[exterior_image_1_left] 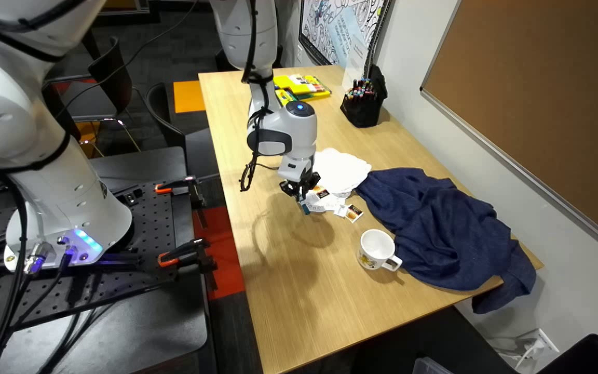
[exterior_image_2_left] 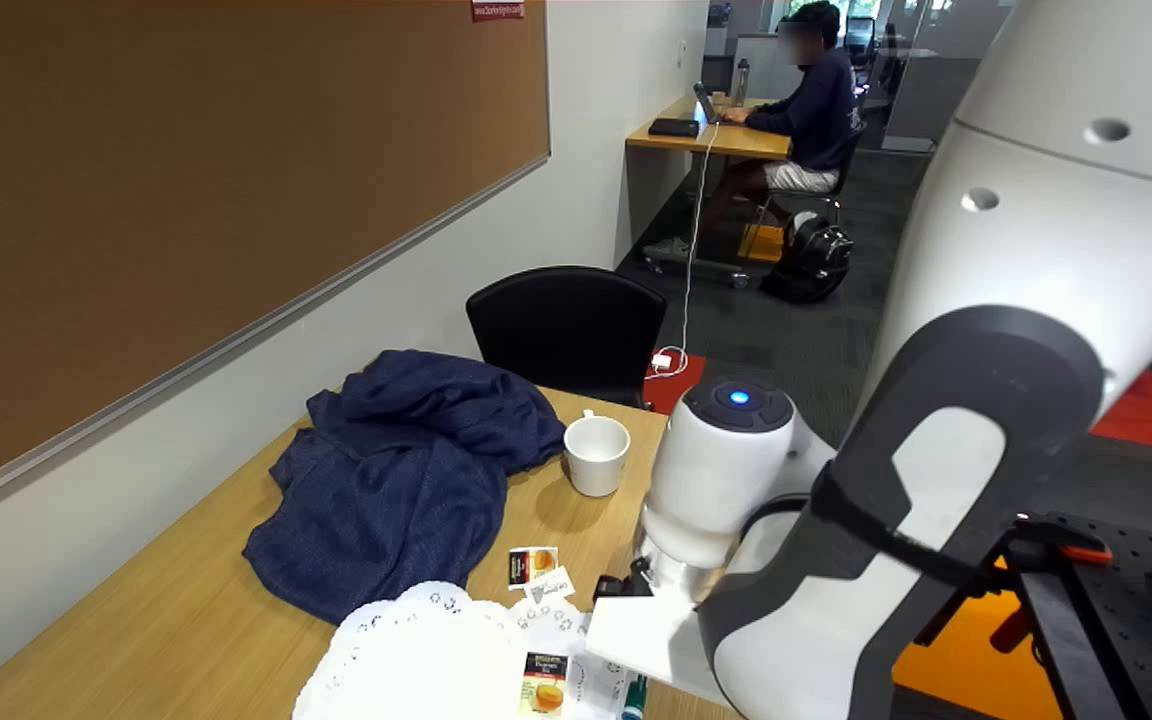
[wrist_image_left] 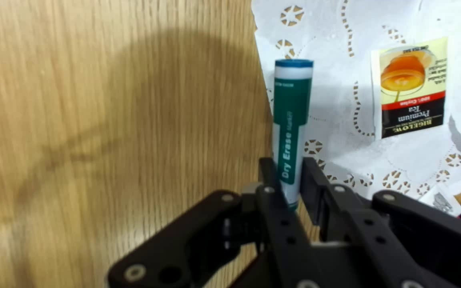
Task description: Put the marker in the mug
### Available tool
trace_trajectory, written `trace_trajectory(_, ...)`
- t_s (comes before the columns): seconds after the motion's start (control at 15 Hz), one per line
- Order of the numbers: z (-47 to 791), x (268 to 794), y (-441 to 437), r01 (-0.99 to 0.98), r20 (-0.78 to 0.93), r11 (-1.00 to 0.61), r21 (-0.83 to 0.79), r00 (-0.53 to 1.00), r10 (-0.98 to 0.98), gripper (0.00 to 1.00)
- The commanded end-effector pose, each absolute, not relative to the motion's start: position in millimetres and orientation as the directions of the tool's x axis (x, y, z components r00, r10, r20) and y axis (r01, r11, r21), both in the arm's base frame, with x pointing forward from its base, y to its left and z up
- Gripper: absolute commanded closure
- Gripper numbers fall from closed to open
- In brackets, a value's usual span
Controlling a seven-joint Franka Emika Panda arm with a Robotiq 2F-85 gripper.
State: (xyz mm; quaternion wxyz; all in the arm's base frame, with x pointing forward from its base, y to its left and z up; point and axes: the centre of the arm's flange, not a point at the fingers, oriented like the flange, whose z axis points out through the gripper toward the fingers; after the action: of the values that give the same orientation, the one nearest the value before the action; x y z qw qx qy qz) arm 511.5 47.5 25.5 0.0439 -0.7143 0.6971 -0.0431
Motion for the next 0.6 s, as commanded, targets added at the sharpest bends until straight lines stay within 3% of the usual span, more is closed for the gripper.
trace_trajectory(0.0, 90.5, 483.5, 32.5, -0.987, -0.015, -0.072, -0.141, 0.075, -0.997, 0.95)
trace_trajectory(0.53, 176.2, 457.2, -11.6, -0.978, 0.105, -0.082, -0.190, 0.063, -0.992, 0.95)
